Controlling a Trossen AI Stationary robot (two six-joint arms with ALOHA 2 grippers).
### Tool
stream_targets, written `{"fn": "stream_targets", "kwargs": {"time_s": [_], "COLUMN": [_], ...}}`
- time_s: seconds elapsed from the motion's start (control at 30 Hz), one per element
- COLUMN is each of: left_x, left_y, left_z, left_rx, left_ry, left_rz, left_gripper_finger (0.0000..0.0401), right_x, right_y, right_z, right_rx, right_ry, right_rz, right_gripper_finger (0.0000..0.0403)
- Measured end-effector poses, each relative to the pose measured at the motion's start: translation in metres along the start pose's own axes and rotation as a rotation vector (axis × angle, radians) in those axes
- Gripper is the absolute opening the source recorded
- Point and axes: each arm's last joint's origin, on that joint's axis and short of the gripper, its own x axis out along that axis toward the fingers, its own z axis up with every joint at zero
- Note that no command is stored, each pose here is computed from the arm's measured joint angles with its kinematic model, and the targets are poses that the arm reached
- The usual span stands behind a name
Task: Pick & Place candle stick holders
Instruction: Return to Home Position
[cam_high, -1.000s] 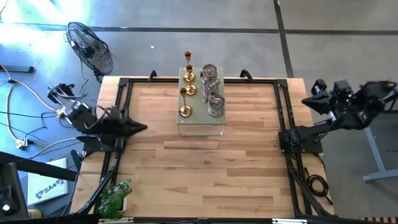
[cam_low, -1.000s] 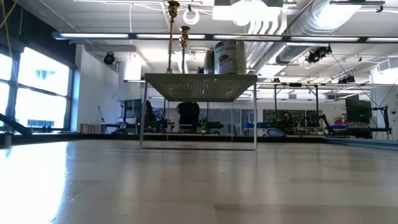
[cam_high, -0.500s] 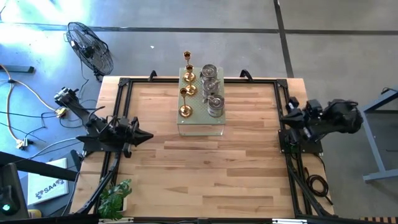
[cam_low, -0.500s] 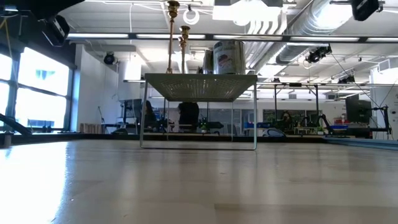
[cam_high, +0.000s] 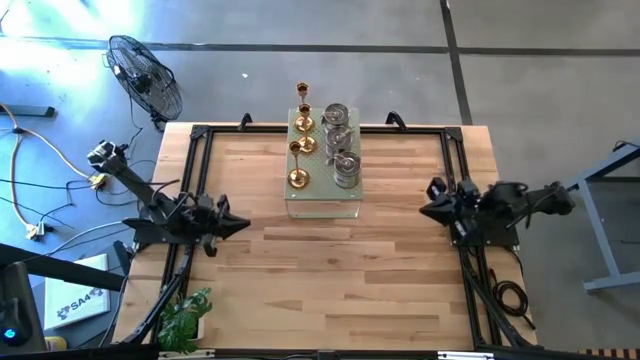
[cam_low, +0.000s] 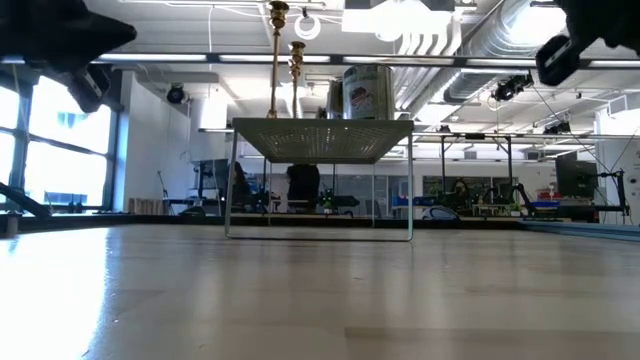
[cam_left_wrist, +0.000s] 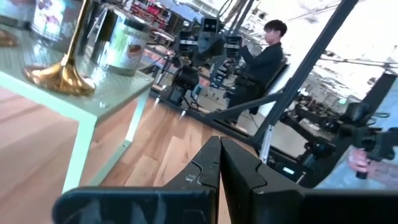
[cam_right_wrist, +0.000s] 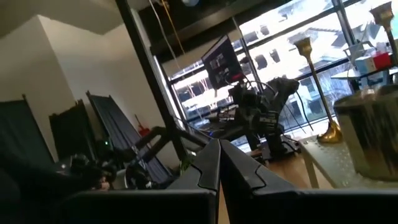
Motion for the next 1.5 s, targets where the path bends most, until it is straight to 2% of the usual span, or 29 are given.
{"fn": "stream_targets", "kwargs": {"time_s": [0.2, 0.47, 0.73, 0.97, 1.27, 1.5], "left_x": [-0.002, -0.003, -0.003, -0.004, -0.003, 0.007], "left_y": [0.009, 0.012, 0.016, 0.016, 0.019, 0.032], "left_z": [-0.014, -0.021, -0.028, -0.034, -0.033, -0.026], "left_rx": [-0.018, 0.047, 0.047, 0.054, 0.108, 0.113], "left_ry": [-0.017, 0.033, 0.099, 0.195, 0.158, 0.157], "left_rz": [-0.01, 0.025, 0.043, -0.035, 0.025, 0.037], "left_gripper_finger": [0.0005, 0.0005, 0.0005, 0.0005, 0.0005, 0.0005], "right_x": [0.0, 0.0, 0.0, 0.0, -0.001, -0.002], "right_y": [-0.011, -0.017, -0.021, -0.025, -0.028, -0.03], "right_z": [-0.027, -0.03, -0.033, -0.037, -0.041, -0.042], "right_rx": [0.022, -0.002, 0.005, 0.029, 0.032, 0.031], "right_ry": [-0.043, -0.014, 0.012, 0.056, 0.088, 0.089], "right_rz": [0.006, -0.062, -0.109, -0.151, -0.205, -0.247], "right_gripper_finger": [0.0002, 0.0002, 0.0004, 0.0004, 0.0003, 0.0005]}}
